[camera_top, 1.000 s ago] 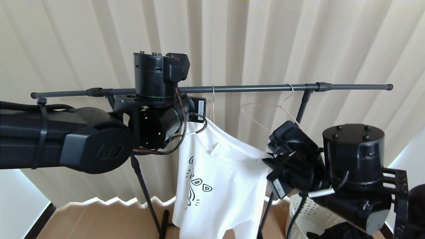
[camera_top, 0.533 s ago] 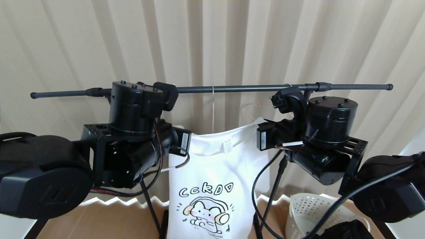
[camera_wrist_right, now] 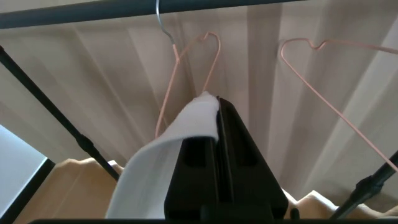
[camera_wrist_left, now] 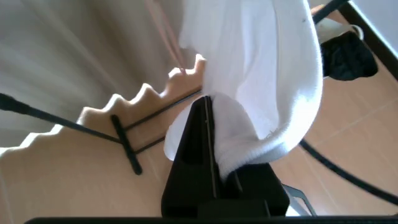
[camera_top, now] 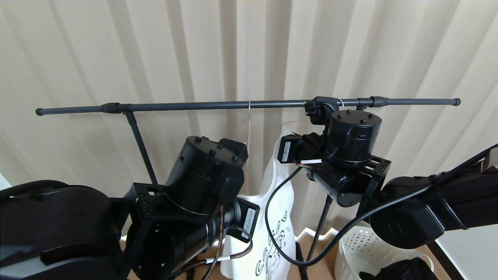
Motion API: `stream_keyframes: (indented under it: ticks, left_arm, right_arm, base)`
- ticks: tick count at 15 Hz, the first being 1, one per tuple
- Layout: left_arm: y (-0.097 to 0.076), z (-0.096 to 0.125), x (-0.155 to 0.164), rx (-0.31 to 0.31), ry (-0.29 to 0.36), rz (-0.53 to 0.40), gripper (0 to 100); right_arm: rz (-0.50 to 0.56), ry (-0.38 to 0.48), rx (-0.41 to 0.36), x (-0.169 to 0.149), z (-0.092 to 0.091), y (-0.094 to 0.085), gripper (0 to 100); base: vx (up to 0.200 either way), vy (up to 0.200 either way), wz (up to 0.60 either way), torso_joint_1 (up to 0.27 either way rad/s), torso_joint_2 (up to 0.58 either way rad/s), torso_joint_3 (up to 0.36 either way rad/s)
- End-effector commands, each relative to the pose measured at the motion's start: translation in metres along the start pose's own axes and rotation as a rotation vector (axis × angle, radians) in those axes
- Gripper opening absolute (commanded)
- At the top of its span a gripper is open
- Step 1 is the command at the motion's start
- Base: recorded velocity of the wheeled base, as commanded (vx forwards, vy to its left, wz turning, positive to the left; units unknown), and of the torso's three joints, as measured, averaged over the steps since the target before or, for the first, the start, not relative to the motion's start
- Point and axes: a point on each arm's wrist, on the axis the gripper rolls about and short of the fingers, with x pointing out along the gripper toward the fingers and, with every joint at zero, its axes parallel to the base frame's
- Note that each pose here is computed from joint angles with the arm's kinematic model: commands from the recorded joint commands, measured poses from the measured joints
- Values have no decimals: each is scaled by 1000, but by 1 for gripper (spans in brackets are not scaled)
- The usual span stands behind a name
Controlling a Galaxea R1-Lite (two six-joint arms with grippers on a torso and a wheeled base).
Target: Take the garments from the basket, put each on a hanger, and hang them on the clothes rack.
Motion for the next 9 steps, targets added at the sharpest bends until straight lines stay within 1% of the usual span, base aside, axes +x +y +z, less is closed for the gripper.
stream_keyframes:
  ticks: [1, 2, 3, 4, 7, 9]
  left_arm:
    - [-25, 2, 15, -31, 13, -41, 0]
    - [-30, 3, 18, -46, 13, -47, 0]
    - [-41, 7, 24, -83, 8, -63, 0]
    - [-48, 9, 28, -102, 1, -76, 0]
    - [-64, 12, 31, -113, -7, -107, 0]
    - [-66, 13, 31, -129, -8, -110, 0]
  right_arm:
    - [11, 3, 0, -1, -2, 4, 0]
    - [12, 1, 2, -1, -1, 4, 0]
    - [13, 2, 4, -2, -1, 4, 0]
    - [11, -2, 4, -3, 1, 4, 0]
    - [11, -4, 5, -3, 2, 4, 0]
    - [10, 0, 3, -4, 2, 3, 0]
  base:
    - [0, 0, 0, 0, 0, 0]
    - [0, 0, 0, 0, 0, 0]
    - [0, 0, 0, 0, 0, 0]
    - [0, 0, 0, 0, 0, 0]
    - [0, 0, 0, 0, 0, 0]
    - [0, 0, 0, 0, 0, 0]
